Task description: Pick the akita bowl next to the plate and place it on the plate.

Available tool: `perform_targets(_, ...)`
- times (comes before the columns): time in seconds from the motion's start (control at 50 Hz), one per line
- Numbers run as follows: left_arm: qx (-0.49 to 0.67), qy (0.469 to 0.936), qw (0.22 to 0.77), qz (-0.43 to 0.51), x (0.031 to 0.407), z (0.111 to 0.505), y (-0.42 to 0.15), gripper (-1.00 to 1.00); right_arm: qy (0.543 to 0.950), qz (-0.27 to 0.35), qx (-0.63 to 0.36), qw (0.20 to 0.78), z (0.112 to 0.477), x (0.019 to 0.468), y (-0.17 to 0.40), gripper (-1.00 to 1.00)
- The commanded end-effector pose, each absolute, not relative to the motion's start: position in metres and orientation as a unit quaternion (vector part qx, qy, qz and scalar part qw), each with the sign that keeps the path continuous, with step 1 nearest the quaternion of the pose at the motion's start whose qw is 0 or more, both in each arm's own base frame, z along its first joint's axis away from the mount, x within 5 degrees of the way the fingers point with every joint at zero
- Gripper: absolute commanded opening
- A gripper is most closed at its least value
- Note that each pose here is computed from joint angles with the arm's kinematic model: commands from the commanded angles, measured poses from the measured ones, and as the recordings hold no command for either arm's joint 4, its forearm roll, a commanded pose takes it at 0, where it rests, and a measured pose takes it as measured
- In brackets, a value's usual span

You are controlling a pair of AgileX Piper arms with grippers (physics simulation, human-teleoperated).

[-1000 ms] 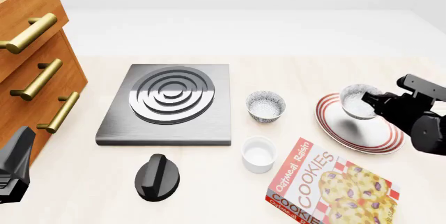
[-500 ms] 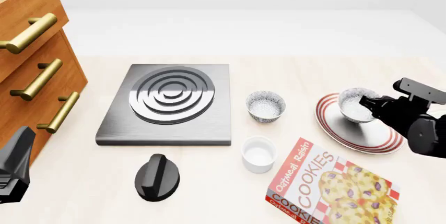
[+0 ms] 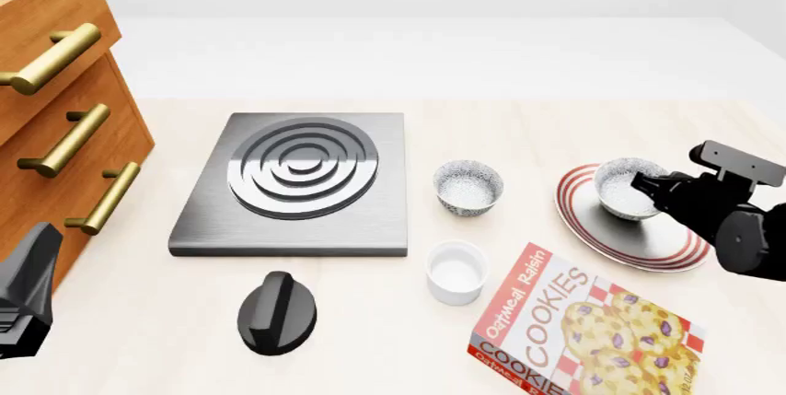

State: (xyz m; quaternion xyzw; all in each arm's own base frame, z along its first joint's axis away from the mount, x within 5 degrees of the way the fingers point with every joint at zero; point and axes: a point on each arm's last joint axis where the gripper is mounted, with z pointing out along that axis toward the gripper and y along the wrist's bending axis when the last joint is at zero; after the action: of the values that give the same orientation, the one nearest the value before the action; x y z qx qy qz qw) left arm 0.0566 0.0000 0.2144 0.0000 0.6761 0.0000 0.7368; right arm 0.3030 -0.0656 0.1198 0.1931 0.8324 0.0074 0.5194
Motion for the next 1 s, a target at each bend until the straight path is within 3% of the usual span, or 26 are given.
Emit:
perform_targets(0.02,0.0,0.676,0.737,0.0,0.057,0.214,0.0,1.0,0.834,0.004,0.194,0.516,0.116,0.304,-0.068,-1.0)
perform_targets(0.24,0.0,0.676,0.737,0.0,0.057,0.214,0.0,1.0,0.835,0.003,0.194,0.515,0.116,0.303,-0.069,-1.0)
perform_targets(0.26,0.0,0.676,0.737,0.0,0.057,0.214,0.0,1.0,0.835,0.003,0.194,0.515,0.116,0.303,-0.069,1.0)
perform_targets(1.0,0.0,0.676,0.737,0.0,0.057,0.214,0.0,1.0,0.831,-0.001,0.195,0.521,0.127,0.299,-0.071,1.0)
